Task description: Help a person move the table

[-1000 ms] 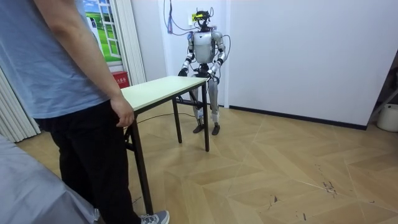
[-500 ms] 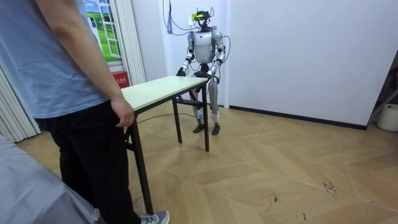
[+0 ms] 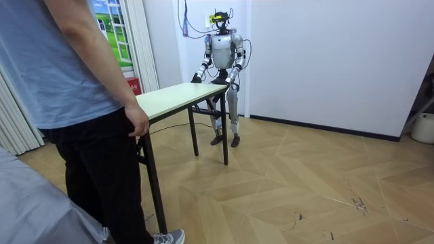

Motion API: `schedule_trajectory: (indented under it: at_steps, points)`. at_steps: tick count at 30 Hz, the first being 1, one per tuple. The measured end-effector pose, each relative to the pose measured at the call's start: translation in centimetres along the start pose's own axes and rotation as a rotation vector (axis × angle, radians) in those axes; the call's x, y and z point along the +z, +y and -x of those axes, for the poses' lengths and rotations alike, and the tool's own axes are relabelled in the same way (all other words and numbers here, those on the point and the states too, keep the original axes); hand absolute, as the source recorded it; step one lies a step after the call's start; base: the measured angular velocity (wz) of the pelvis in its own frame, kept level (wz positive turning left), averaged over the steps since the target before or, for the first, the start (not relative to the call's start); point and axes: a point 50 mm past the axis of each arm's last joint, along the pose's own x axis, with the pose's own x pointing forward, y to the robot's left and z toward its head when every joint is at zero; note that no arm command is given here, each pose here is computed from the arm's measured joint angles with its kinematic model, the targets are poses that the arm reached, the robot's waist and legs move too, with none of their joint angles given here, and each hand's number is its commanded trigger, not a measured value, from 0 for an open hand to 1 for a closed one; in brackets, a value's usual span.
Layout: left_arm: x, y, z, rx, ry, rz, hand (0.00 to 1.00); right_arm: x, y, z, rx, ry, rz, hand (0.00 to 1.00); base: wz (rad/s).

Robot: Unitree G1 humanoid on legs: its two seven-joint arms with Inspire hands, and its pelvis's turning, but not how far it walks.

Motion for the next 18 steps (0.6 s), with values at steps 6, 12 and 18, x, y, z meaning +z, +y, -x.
schedule_trajectory:
  at_steps: [6,12,18]
  points:
    - [0.3,-1.2,-0.5,-0.02,0.001,0.034,0.0,-0.1,0.3,-0.1,0.013,-0.005,-0.099,0.0,-0.01]
    - [0.3,-2.0,-0.6,-0.052,0.0,0.04,0.0,0.2,0.4,-0.1,0.027,-0.016,-0.106,0.0,-0.01]
    - [0.4,-2.5,-0.6,-0.07,-0.005,0.045,0.0,0.1,0.7,-0.2,0.043,-0.035,-0.181,0.0,0.0]
